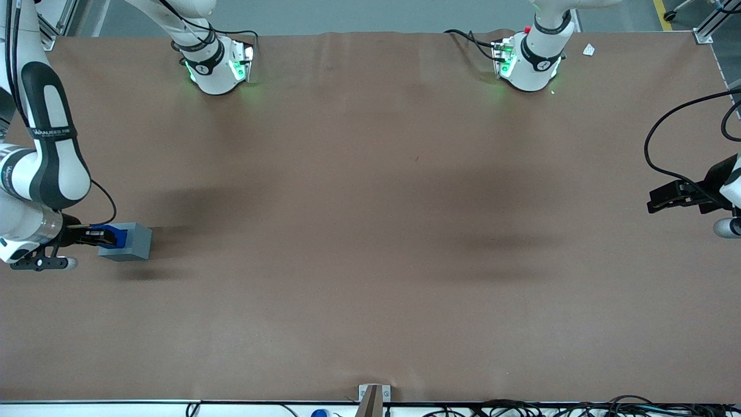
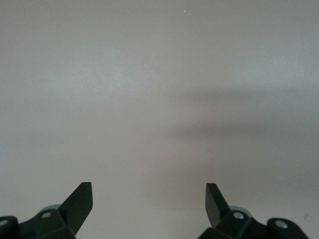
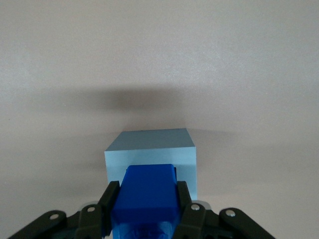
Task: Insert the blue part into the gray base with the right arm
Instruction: 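Open the right gripper to release the blue block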
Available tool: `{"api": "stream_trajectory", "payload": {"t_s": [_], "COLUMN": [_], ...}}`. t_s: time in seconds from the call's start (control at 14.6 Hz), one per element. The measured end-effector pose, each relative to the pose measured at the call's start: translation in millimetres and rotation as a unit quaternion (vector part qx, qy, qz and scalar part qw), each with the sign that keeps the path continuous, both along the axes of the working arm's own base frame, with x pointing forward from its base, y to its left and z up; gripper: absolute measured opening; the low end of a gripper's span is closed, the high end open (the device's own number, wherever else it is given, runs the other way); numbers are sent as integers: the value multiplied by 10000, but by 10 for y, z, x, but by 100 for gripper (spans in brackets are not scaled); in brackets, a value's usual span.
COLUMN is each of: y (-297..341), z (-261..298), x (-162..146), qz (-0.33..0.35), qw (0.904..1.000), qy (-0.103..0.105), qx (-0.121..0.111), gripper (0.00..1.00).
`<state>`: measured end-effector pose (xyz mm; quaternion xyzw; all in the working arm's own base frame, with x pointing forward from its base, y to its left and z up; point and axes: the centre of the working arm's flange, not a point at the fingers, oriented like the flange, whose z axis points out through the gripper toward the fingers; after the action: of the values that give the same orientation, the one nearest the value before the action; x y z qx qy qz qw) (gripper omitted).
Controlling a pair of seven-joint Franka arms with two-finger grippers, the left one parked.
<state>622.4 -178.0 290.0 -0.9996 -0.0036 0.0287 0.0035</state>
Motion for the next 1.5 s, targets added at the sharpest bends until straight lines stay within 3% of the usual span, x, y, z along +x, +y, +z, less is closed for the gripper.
{"api": "stream_trajectory", "payload": {"t_s": [0.61, 1.02, 1.37, 1.5], "y": [0, 13, 11, 7], "z": [-3, -132, -152, -153], "x": [6, -33, -29, -30], "qz": [1, 1, -1, -4], "qw": [10000, 9997, 9996, 9996], "qy": [8, 242, 255, 256], "qx": [2, 68, 71, 70], "gripper": [51, 51, 51, 63]}}
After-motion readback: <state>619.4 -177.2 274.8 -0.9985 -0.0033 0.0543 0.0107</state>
